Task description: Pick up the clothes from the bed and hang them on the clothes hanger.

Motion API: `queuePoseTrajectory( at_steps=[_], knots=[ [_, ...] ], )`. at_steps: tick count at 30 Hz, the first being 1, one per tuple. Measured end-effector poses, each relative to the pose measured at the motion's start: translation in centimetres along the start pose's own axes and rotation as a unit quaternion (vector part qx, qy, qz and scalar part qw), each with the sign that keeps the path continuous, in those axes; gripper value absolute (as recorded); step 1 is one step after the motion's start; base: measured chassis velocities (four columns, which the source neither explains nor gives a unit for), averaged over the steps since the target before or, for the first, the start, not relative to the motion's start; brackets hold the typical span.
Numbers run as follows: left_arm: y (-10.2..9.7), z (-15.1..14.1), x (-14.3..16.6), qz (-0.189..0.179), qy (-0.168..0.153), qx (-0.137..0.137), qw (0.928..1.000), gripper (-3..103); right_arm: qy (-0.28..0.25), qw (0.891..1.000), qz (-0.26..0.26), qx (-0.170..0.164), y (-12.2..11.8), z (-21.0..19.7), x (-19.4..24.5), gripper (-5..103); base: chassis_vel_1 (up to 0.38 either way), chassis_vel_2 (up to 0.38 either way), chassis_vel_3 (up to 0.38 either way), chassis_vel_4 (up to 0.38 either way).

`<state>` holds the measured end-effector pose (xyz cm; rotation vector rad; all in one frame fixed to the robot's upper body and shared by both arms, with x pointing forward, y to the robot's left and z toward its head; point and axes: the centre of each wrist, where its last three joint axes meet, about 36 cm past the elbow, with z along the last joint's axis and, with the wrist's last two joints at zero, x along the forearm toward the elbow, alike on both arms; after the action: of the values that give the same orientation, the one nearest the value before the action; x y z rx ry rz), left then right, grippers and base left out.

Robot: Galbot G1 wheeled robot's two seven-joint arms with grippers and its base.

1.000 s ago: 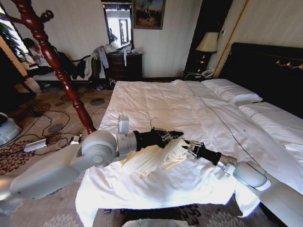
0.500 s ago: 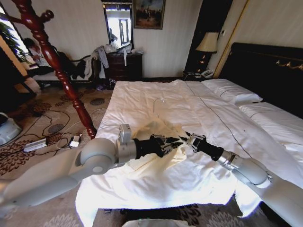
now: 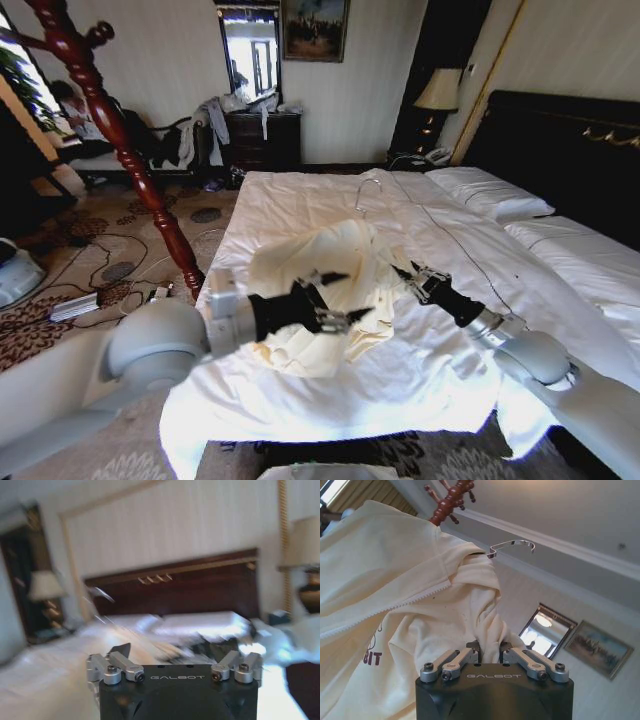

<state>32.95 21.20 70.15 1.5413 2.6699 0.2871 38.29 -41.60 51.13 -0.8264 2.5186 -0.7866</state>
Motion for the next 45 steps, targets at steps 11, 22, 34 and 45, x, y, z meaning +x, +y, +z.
queuePoseTrajectory(
  at_steps=[11, 22, 34, 45],
  knots=[
    [1.7, 0.1, 1.7, -0.046, 0.068, -0.001, 0.9966, 100, -0.042, 0.992, -0.053, 0.104, 0.8, -0.6, -0.2, 15, 0.000, 0.000, 0.000, 0.000],
    [2.2, 3.8, -0.5, -0.027, 0.142, 0.101, 0.9843, 100, -0.069, 0.987, -0.064, 0.134, 0.9, -0.9, -0.3, 15, 0.000, 0.000, 0.000, 0.000],
    [2.2, 6.9, -2.7, 0.014, 0.162, 0.146, 0.9758, 76, -0.074, 0.984, -0.079, 0.139, 1.0, -0.8, -0.4, 16, 0.000, 0.000, 0.000, 0.000],
    [3.2, 7.9, -3.4, 0.036, 0.153, 0.148, 0.9763, 38, -0.081, 0.987, -0.075, 0.116, 1.0, -0.8, -0.5, 9, 0.000, 0.000, 0.000, 0.000]
  ],
)
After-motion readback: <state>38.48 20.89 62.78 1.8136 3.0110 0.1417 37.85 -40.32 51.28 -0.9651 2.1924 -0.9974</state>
